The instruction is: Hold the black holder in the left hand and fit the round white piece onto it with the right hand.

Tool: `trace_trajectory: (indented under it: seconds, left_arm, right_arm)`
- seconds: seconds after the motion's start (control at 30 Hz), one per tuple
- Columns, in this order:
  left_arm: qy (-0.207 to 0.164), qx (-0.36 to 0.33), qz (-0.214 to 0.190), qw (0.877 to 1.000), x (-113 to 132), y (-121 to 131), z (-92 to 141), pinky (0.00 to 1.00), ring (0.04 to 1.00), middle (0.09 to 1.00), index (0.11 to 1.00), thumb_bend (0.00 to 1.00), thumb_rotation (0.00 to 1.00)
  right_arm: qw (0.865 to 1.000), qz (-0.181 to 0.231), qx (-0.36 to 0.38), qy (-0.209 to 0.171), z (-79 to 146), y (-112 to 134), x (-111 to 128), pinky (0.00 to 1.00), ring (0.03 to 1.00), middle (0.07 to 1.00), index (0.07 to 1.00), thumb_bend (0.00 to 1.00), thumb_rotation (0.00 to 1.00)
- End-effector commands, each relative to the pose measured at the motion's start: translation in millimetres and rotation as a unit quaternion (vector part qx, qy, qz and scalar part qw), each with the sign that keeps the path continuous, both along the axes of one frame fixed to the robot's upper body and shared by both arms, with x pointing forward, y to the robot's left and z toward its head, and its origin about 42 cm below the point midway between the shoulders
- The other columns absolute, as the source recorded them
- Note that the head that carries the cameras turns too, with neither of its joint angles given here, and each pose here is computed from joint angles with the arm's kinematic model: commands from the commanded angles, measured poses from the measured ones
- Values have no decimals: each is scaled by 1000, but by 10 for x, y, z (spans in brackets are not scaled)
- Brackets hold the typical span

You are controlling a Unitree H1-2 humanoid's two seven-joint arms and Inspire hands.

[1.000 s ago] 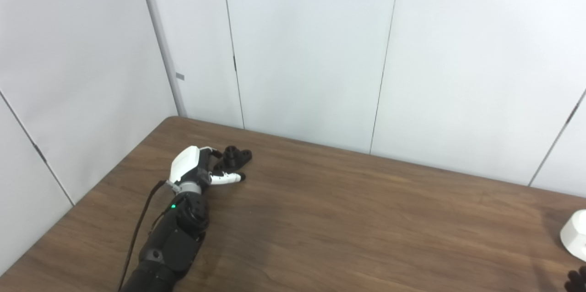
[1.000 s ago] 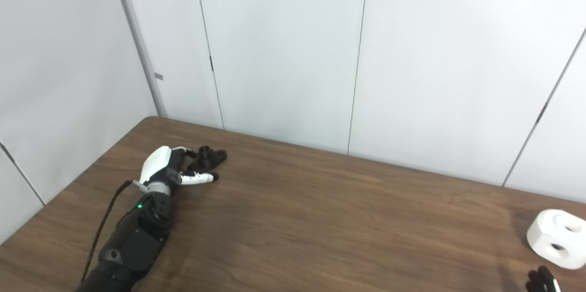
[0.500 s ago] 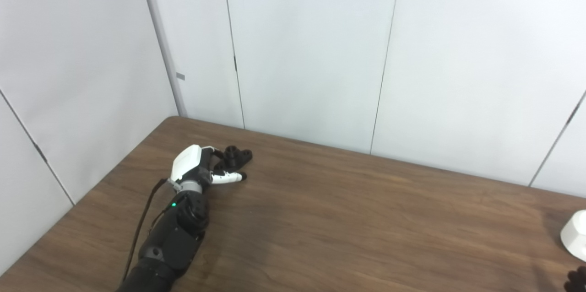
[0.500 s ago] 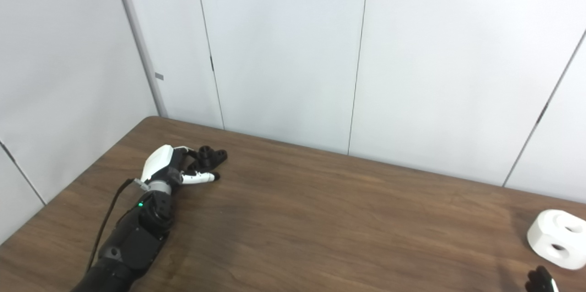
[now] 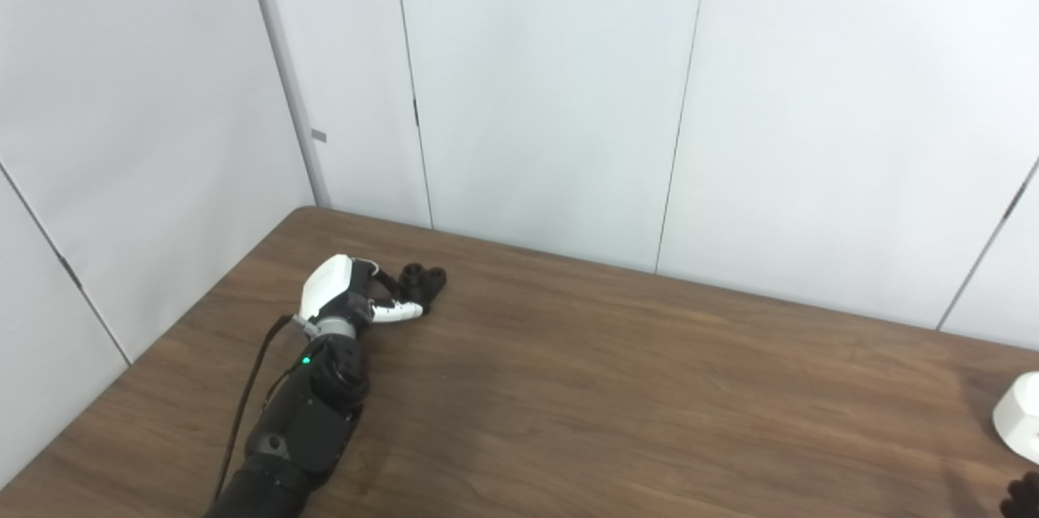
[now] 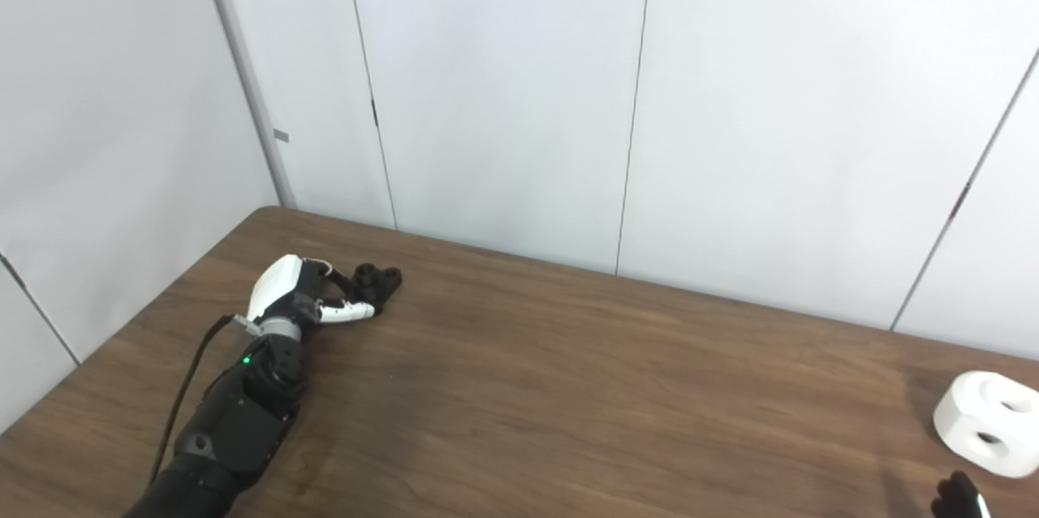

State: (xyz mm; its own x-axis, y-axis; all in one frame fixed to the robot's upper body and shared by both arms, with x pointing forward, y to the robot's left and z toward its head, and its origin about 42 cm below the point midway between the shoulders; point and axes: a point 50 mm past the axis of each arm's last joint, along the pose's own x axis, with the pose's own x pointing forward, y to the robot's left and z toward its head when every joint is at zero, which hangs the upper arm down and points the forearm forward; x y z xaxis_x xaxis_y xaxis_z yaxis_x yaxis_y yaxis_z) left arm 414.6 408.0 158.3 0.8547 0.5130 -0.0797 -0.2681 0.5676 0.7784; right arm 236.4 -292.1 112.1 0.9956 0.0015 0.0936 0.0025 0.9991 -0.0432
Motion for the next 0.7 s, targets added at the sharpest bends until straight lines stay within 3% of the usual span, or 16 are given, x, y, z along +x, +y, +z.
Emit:
trace_trajectory:
  seconds: [0.0,0.13,0.4,0.67]
  left_arm:
    - [-27,14,1,1000,96,48,202,947,921,814,484,522,51]
    - [-25,17,-1,1000,96,45,188,870,877,778,483,520,45]
    - [-18,25,-7,1000,95,22,156,908,880,789,485,520,47]
    - [-20,31,-32,999,30,-76,195,873,876,789,486,518,49]
  right_arm:
    - [999,-1,20,26,-148,43,-98,1000,1000,1000,1000,678,1000]
    - [1000,-2,18,24,-148,37,-99,1000,1000,997,1000,681,1000]
    - [1000,-4,18,25,-143,31,-113,1000,1000,991,1000,690,1000]
    - [999,-3,19,28,-135,34,-117,1000,999,985,996,702,1000]
